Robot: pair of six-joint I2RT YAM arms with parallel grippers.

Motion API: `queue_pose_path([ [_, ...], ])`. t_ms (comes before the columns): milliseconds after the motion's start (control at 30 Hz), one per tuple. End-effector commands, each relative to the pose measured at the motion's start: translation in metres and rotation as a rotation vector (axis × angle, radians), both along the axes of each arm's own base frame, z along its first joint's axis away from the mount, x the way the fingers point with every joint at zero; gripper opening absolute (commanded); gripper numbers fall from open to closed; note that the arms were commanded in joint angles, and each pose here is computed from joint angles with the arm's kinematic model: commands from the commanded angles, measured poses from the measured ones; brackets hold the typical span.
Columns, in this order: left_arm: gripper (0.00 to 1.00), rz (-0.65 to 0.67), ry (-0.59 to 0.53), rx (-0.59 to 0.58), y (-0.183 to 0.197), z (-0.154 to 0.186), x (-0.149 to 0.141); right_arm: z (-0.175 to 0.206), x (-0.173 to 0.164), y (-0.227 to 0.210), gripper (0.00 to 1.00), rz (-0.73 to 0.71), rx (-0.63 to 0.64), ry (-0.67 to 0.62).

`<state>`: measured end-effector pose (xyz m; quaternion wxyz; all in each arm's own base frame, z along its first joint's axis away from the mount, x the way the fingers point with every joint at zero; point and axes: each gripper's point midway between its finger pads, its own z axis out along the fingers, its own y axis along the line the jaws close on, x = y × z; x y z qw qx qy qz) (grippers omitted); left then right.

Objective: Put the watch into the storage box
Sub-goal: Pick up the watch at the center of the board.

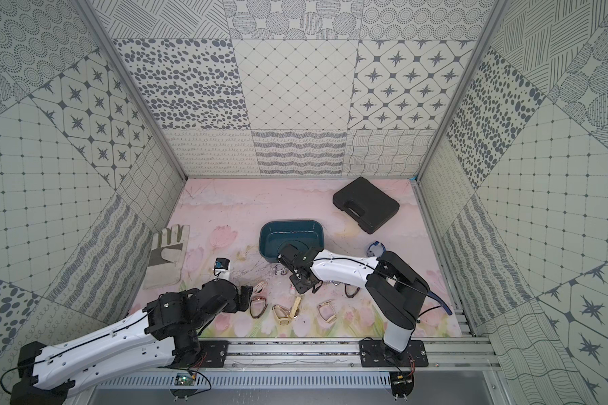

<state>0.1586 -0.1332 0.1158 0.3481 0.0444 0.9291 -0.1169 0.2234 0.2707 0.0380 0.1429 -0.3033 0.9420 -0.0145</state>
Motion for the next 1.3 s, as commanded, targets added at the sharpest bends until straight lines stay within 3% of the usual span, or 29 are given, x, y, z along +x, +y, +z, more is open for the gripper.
queue_pose_path([
  [0, 0.99, 0.016, -0.013, 0.028, 0.008, -0.001, 0.001, -0.002, 0.009, 0.004, 0.39, -0.001, 0.017, -0.017],
  [333, 0.99, 0.012, -0.024, 0.021, 0.007, 0.000, 0.001, -0.015, 0.009, 0.007, 0.33, 0.008, 0.001, 0.009],
  [500, 0.99, 0.016, -0.028, 0.018, 0.008, -0.001, 0.001, -0.020, 0.009, 0.006, 0.17, 0.008, -0.012, 0.017],
  [633, 0.99, 0.000, -0.048, -0.011, 0.005, 0.001, 0.002, -0.012, 0.006, 0.005, 0.13, 0.016, 0.002, 0.016],
  [767, 0.99, -0.011, -0.084, -0.058, 0.002, 0.007, 0.004, 0.003, 0.004, -0.003, 0.00, 0.009, 0.013, -0.010],
  [1267, 0.99, -0.075, -0.126, -0.061, -0.012, 0.015, 0.009, 0.107, -0.006, -0.035, 0.00, -0.023, 0.142, -0.125],
])
